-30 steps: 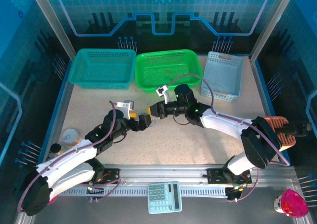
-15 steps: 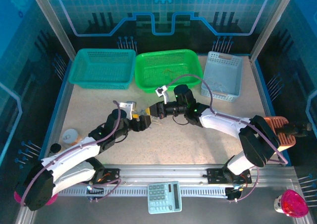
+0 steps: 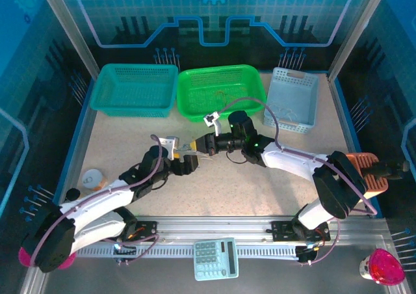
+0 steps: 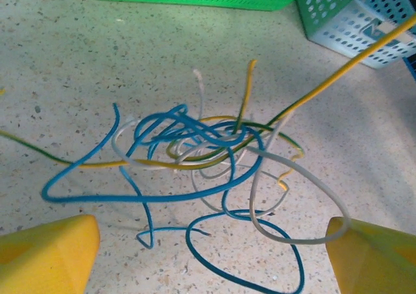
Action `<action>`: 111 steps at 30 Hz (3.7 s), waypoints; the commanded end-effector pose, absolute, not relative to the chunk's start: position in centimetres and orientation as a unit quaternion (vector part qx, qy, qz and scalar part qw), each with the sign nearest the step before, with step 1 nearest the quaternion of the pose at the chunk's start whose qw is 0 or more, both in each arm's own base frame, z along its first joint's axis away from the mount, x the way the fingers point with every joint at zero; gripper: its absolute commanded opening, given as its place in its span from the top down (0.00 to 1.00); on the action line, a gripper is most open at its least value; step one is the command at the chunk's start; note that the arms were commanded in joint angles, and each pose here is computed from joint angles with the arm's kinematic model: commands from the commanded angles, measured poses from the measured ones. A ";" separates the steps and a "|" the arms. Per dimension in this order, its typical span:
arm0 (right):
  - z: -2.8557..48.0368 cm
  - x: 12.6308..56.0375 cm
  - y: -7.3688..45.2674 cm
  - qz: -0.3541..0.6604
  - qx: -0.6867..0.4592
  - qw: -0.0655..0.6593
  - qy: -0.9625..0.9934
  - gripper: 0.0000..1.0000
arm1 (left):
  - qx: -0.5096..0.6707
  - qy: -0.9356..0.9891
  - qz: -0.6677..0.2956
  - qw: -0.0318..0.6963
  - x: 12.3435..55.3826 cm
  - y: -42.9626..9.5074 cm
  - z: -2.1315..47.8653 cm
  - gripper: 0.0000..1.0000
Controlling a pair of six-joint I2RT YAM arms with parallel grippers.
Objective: Untangle the cables
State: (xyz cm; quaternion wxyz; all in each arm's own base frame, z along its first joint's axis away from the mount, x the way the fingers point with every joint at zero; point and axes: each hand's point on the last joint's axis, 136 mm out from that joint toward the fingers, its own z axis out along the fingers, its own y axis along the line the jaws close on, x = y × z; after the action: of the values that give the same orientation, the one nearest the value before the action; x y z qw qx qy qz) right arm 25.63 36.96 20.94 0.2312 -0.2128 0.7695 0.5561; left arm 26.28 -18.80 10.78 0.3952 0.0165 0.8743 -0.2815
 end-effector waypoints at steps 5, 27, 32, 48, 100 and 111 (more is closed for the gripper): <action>22.2 25.4 37.6 0.573 -0.226 0.233 0.753 1.00 | 0.024 0.855 -0.282 0.435 29.3 -20.4 12.9 0.08; 32.8 26.3 34.8 0.621 -0.219 0.297 0.691 1.00 | -0.017 0.880 -0.263 0.396 29.2 -19.7 8.4 1.00; 37.5 27.2 32.8 0.630 -0.219 0.337 0.665 1.00 | -0.023 0.883 -0.262 0.388 28.5 -19.3 7.7 1.00; 36.4 43.3 27.6 0.550 -0.107 0.417 0.715 1.00 | -0.014 0.876 -0.293 0.384 27.5 -19.8 9.5 1.00; 9.0 28.1 26.7 0.321 -0.126 0.216 0.913 0.48 | -0.064 0.936 -0.167 0.304 28.9 -17.7 12.6 0.01; 9.1 28.0 28.3 0.327 -0.140 0.216 0.909 0.49 | -0.021 0.965 -0.060 0.254 32.5 -16.9 10.1 0.37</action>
State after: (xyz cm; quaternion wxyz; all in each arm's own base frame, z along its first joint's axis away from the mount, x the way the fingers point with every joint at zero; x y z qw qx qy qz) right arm 27.47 27.38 8.24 0.2023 -0.1368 0.9153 0.3202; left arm 32.06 -17.78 10.57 0.2715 -0.0424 0.9563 -0.1001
